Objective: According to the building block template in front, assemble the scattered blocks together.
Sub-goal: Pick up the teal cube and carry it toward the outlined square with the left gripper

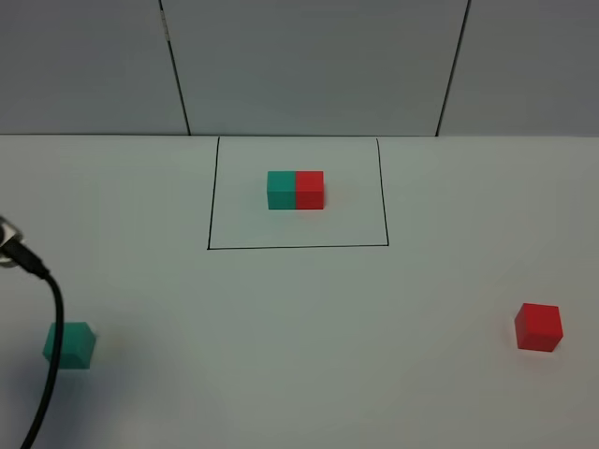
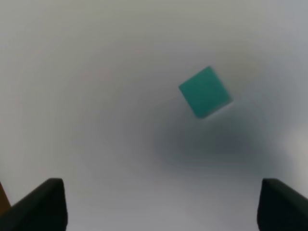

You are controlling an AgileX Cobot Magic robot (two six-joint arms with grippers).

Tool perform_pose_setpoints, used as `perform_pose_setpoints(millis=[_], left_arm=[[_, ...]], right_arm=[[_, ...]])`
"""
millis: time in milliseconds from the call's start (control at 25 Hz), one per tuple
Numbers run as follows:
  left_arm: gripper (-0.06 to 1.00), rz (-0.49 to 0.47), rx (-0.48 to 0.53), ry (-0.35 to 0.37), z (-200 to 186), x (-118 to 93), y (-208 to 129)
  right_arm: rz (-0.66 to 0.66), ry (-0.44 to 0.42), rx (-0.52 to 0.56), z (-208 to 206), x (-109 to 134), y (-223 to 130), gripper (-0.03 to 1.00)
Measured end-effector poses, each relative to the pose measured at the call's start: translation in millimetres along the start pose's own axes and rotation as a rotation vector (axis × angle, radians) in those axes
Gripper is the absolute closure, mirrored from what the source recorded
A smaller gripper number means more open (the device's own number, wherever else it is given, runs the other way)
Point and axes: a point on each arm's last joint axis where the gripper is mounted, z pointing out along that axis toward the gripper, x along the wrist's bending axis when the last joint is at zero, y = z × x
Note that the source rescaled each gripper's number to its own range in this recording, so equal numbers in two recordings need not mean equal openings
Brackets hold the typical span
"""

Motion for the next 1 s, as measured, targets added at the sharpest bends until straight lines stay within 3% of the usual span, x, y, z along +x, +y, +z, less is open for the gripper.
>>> perform_pose_setpoints(millis=[200, 440, 720, 1000], left_arm=[[0.08, 0.274, 0.109, -0.053, 30.1, -0.9, 44.1], [0.08, 0.572, 0.275, -0.213, 90.5, -16.0, 55.7], [0.08, 0.783, 0.292, -0.293, 134.3, -24.7, 61.6], [0.08, 0.855, 0.293, -0.335, 162.2, -25.0, 60.1]], right_arm=[[0.000, 0.000, 0.000, 0.0, 0.0, 0.0, 0.40], [0.000, 0.000, 0.000, 0.0, 0.0, 0.0, 0.40], [0.000, 0.000, 0.000, 0.0, 0.0, 0.0, 0.40], [0.000, 0.000, 0.000, 0.0, 0.0, 0.0, 0.40]])
